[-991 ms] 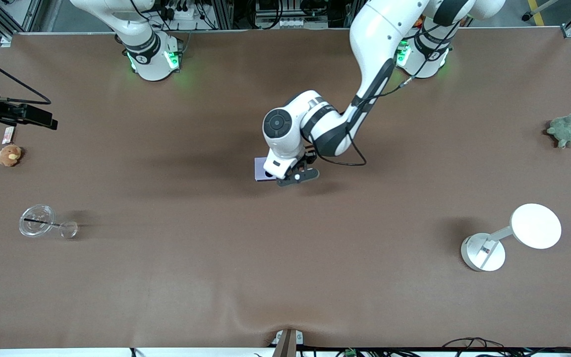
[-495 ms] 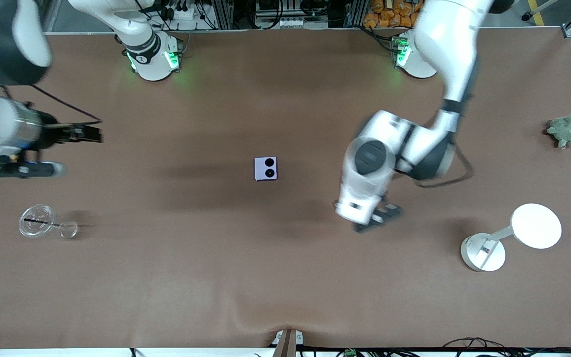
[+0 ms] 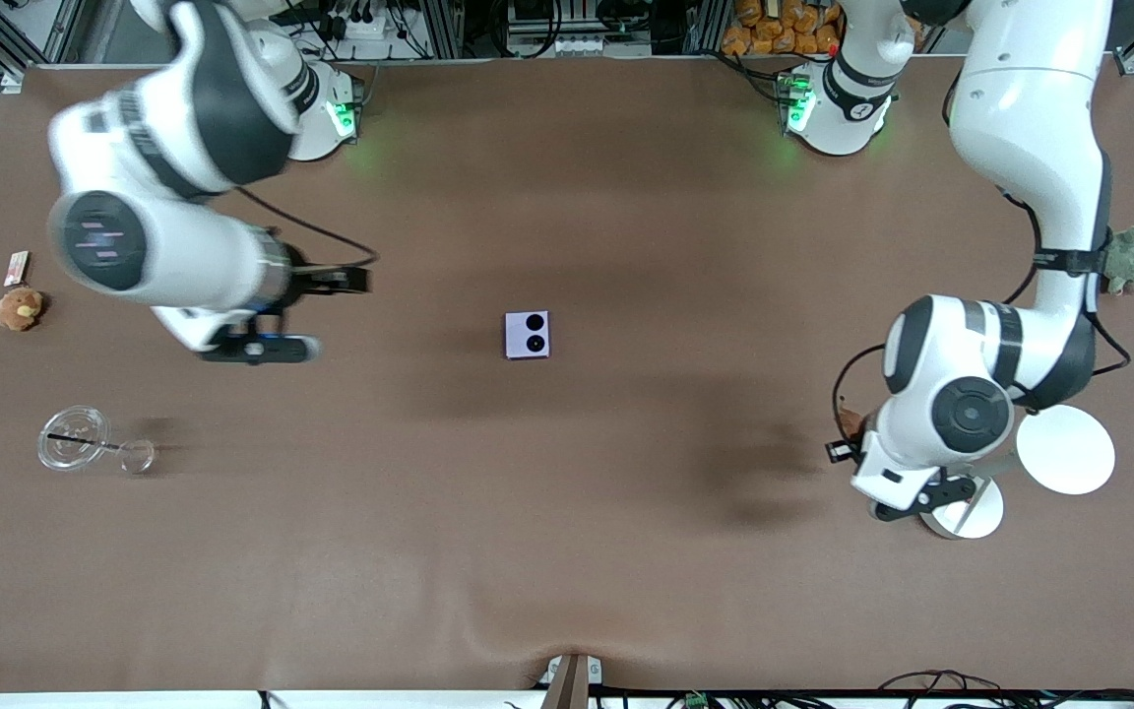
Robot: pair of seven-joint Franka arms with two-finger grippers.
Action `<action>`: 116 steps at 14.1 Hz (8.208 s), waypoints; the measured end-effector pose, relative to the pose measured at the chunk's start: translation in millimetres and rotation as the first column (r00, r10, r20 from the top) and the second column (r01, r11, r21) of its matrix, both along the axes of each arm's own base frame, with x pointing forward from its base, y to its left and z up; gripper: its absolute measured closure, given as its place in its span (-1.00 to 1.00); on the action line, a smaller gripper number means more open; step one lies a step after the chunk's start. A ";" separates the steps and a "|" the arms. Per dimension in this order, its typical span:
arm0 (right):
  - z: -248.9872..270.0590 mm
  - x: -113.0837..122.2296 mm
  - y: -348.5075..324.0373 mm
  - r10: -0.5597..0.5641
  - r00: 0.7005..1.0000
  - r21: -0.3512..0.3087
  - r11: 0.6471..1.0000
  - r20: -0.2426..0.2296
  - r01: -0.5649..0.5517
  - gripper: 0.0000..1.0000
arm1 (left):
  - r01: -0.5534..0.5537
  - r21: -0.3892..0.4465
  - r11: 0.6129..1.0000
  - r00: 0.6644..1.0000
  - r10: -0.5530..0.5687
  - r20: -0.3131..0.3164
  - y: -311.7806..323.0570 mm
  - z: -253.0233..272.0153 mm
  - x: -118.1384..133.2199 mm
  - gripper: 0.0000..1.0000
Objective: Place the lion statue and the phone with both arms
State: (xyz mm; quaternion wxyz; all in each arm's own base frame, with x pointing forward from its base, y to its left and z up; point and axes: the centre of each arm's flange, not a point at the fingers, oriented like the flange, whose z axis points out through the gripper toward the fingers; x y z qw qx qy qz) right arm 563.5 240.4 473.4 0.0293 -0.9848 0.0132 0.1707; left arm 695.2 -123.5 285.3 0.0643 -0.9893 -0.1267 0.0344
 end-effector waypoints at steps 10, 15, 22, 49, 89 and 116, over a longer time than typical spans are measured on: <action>-135.9 -48.4 169.5 -0.155 0.978 0.054 0.987 0.136 0.149 -1.00 | 0.157 -0.030 0.987 0.986 -0.155 0.069 13.9 -74.9 17.9 0.24; -184.4 -70.6 191.9 -0.182 0.964 0.075 0.982 0.196 0.171 -1.00 | 0.199 -0.018 0.980 0.978 -0.198 0.063 27.3 -75.1 20.0 0.25; -235.3 -108.1 203.4 -0.100 0.966 0.074 0.994 0.237 0.085 -1.00 | 0.202 -0.014 0.979 0.976 -0.200 0.082 29.4 -72.5 23.7 -0.73; -300.7 -107.1 188.7 -0.002 0.948 0.030 1.000 0.319 -0.008 -1.00 | 0.363 -0.076 0.929 0.932 -0.363 0.004 97.7 351.2 -157.3 -1.00; -282.4 56.8 -266.7 -0.035 0.950 -0.099 0.993 0.309 0.069 -0.68 | 0.406 -0.092 0.909 0.914 -0.402 0.065 99.9 372.7 -161.0 -1.00; 52.5 119.0 -237.9 0.120 0.963 -0.045 0.993 0.241 -0.112 -1.00 | 0.403 -0.093 0.910 0.915 -0.399 0.063 101.4 371.4 -160.7 -1.00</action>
